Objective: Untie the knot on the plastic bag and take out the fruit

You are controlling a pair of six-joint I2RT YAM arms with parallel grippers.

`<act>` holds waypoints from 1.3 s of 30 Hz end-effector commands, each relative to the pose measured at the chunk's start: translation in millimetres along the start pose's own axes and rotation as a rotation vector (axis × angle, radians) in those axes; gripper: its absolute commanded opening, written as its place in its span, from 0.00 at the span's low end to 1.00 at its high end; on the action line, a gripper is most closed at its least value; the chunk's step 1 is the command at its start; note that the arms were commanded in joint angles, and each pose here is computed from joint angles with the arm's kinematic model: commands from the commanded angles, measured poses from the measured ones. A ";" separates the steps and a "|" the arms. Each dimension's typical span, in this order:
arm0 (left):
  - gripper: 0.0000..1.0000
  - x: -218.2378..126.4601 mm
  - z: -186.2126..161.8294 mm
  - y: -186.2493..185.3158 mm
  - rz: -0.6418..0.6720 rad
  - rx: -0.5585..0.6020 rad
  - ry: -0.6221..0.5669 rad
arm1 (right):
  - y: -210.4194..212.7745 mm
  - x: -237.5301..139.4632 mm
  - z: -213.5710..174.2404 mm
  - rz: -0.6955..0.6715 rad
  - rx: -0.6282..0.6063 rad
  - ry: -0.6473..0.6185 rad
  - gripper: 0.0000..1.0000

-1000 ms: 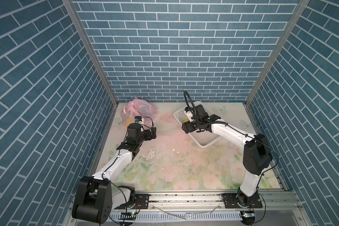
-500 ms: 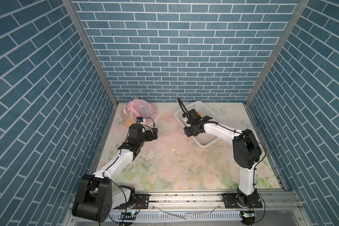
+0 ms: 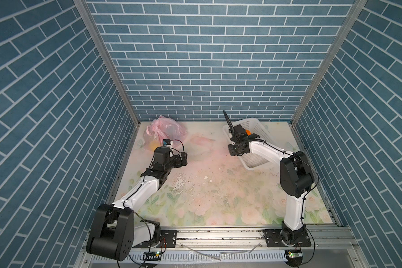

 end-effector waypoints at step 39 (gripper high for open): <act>1.00 -12.2 94.8 -12.6 0.172 0.060 -0.013 | -123.4 -29.8 10.4 -0.054 0.060 0.018 0.71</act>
Point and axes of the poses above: each gripper's point midway between its finger pads, its own x axis out along the fingers, its own y axis along the line the jaws close on, z = x × y, the point moved 1 cm from there along -x, back along the fingers, and after that the axes turned 7 degrees about -x, right-handed, at the moved point
